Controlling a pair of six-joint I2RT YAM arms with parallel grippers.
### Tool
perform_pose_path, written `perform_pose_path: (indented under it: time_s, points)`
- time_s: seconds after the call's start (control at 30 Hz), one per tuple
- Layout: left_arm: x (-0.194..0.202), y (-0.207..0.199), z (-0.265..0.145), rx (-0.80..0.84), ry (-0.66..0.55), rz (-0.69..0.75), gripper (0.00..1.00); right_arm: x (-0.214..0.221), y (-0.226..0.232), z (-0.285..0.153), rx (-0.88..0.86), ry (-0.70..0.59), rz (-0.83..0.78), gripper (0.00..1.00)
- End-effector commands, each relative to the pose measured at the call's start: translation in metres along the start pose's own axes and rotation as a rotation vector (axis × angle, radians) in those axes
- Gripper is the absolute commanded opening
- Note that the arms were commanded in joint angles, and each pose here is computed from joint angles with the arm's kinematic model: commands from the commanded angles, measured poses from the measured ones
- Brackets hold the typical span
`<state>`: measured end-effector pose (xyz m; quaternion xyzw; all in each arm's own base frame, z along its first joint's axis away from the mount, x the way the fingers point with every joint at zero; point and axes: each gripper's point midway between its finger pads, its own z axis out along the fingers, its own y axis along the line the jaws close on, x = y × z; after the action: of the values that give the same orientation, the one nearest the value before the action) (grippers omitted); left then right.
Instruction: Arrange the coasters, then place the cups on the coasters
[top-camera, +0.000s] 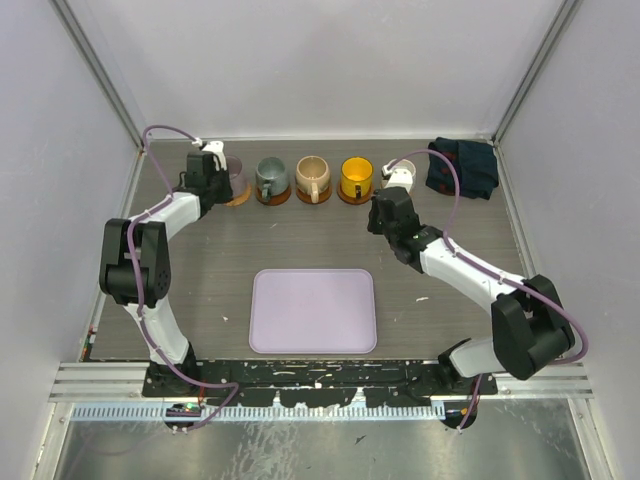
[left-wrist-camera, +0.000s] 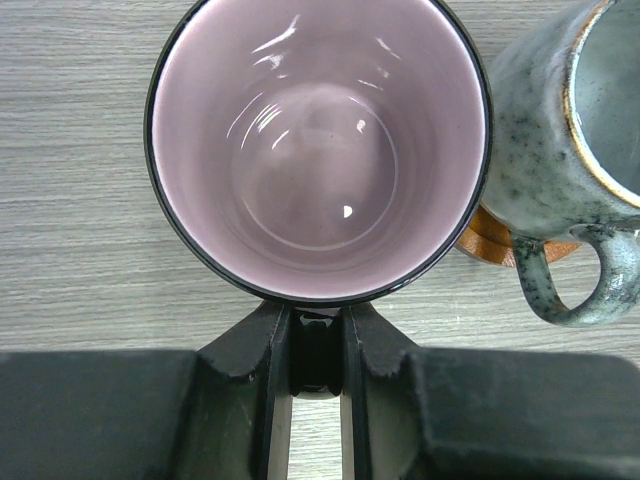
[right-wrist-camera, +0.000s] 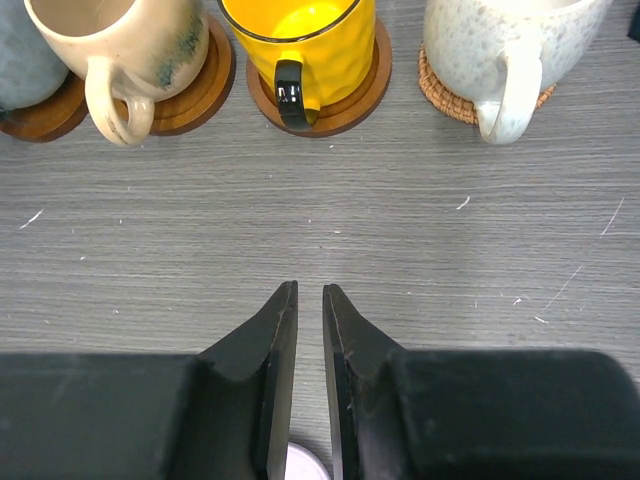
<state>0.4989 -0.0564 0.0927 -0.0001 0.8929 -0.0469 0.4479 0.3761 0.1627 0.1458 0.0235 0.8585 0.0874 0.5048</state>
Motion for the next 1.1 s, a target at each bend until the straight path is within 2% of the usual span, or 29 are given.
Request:
perform_pose_path:
  time_s: [0.0, 1.07]
  points:
    - [-0.06, -0.003, -0.006, 0.0, -0.179, 0.021, 0.0, -0.028, 0.011, 0.0, -0.03, -0.07, 0.041, 0.22]
    - [-0.039, 0.002, 0.008, -0.021, -0.168, 0.001, 0.0, -0.02, 0.015, 0.008, -0.048, -0.039, 0.03, 0.22]
